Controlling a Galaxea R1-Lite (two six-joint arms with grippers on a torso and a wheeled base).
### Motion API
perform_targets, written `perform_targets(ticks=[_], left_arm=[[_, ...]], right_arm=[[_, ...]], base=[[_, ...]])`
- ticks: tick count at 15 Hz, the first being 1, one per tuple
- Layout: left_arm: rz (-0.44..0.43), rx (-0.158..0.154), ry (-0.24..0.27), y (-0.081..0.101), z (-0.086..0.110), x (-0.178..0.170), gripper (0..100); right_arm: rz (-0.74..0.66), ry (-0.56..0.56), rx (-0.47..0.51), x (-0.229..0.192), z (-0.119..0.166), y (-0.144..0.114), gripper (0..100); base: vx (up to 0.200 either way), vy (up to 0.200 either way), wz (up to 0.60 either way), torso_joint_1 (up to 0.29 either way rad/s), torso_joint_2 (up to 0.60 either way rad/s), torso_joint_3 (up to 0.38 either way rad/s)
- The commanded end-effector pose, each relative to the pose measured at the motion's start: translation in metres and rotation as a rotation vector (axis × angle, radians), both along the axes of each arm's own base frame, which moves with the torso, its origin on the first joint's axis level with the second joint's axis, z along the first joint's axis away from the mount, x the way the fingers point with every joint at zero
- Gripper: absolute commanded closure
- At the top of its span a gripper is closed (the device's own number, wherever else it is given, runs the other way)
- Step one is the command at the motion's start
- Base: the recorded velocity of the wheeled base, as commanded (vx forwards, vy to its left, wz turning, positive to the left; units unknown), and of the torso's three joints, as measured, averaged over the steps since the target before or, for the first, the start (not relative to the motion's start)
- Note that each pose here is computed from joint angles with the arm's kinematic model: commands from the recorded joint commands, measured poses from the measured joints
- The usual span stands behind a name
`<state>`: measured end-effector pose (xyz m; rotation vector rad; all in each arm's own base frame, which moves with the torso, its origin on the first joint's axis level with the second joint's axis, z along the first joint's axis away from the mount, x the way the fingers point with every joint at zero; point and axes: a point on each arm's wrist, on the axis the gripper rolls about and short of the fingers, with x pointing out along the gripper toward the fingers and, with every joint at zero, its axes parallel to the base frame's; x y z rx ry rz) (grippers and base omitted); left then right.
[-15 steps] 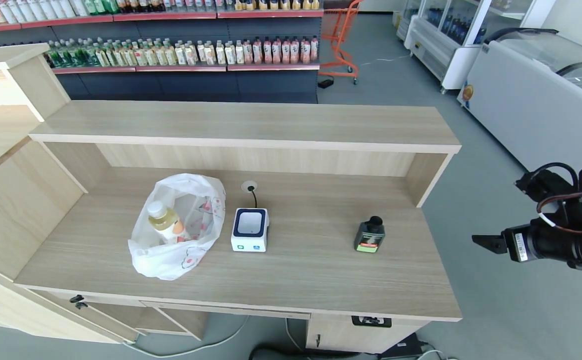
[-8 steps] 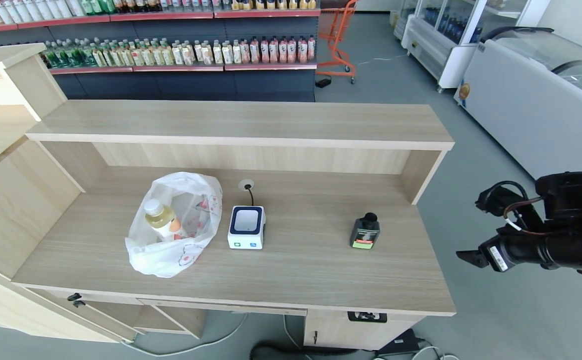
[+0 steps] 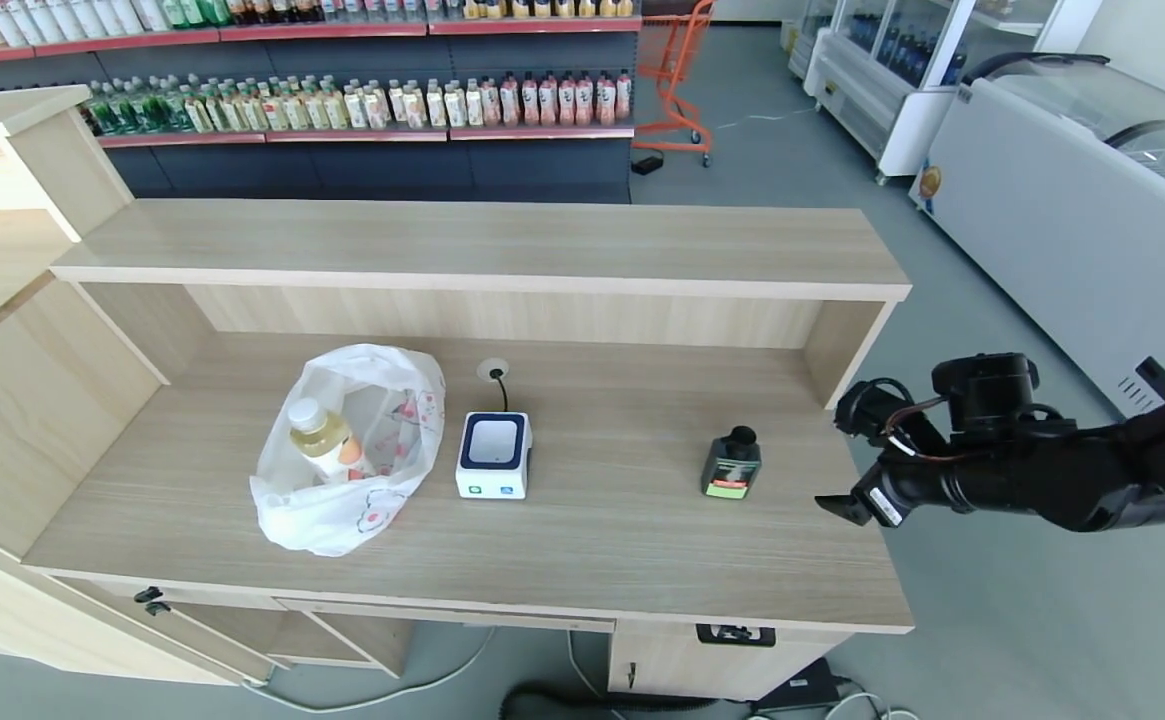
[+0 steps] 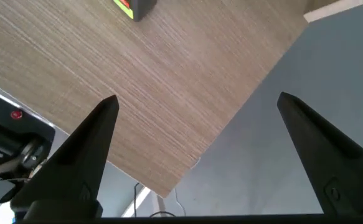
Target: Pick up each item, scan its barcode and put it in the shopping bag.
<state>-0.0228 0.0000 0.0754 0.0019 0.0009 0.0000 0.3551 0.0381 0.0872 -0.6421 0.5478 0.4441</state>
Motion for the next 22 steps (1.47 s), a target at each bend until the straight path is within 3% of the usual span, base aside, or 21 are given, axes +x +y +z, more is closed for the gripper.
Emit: perform_targets(ticks=[1,4,9,22], left_arm=[[0.0,0.001,0.001,0.0,0.0,0.0,0],[0.0,0.001,0.001,0.0,0.0,0.0,0],[0.0,0.001,0.001,0.0,0.0,0.0,0],[0.0,0.0,-0.001,0.0,0.0,0.0,0]], right_arm=[[0.102,0.024,0.008,0.02,-0.021,0.027,0],[0.155,0.024,0.008,0.033,-0.033,0.05,0],[0.147,0.001,-0.024,0.052,-0.044,0.067,0],[0.162,-0.029,-0.024,0.086,-0.069,0.081,0]], base=[[0.0,0.0,0.0,0.0,0.0,0.0],[0.0,0.0,0.0,0.0,0.0,0.0],[0.0,0.0,0.0,0.0,0.0,0.0],[0.0,0.0,0.0,0.0,0.0,0.0]])
